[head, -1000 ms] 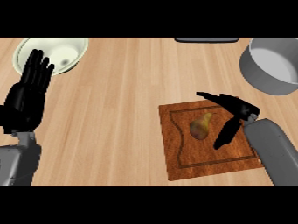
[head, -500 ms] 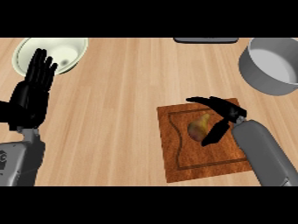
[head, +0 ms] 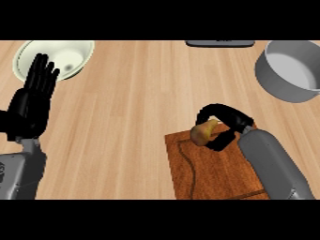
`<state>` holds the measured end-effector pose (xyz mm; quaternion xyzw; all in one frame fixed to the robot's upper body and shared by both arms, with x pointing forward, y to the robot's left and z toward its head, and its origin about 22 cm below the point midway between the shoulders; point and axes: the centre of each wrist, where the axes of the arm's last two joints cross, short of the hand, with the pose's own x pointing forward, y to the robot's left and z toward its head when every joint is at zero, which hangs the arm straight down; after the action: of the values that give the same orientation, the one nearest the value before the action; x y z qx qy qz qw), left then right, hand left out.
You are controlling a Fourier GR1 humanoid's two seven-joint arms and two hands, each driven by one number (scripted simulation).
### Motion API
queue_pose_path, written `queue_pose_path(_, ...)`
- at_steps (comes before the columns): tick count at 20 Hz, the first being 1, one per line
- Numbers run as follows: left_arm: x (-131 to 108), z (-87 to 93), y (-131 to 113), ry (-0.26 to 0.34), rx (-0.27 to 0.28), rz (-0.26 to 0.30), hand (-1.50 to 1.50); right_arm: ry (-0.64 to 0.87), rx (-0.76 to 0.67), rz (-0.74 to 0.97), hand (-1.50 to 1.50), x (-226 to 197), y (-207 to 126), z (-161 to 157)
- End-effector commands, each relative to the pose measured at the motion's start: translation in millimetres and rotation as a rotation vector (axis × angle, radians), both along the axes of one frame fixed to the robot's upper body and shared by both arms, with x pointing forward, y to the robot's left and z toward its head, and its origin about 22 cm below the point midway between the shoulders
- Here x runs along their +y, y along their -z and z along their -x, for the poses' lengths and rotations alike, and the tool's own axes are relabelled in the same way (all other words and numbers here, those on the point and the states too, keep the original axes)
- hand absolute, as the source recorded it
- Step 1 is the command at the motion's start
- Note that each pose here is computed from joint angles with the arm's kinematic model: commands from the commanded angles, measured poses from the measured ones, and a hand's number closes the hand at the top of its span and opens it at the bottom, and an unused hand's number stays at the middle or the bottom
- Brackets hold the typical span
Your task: Pick the pear from the cutting board and place it in the pot
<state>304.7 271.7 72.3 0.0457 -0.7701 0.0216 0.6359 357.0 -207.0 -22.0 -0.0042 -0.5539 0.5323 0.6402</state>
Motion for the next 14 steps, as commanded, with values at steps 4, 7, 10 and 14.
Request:
queue_pose_path(4, -6, 0.5, -8, -0.023, 0.002, -0.01, 0.0, 0.039, -0.065, 0.024, 1.5, 8, -7, 9)
queue_pose_path(7, 8, -2.3, -2, -0.012, 0.004, -0.003, 0.0, 0.099, -0.129, 0.1, 1.5, -3, -28, 6)
queue_pose_path(10, 3, -2.8, -9, 0.004, 0.009, 0.001, 0.0, 0.278, -0.202, 0.131, 1.5, 4, -54, -21)
queue_pose_path(14, -11, -6.0, -11, 0.071, -0.011, -0.008, 0.0, 0.636, -0.365, 0.311, 1.5, 44, -106, -54)
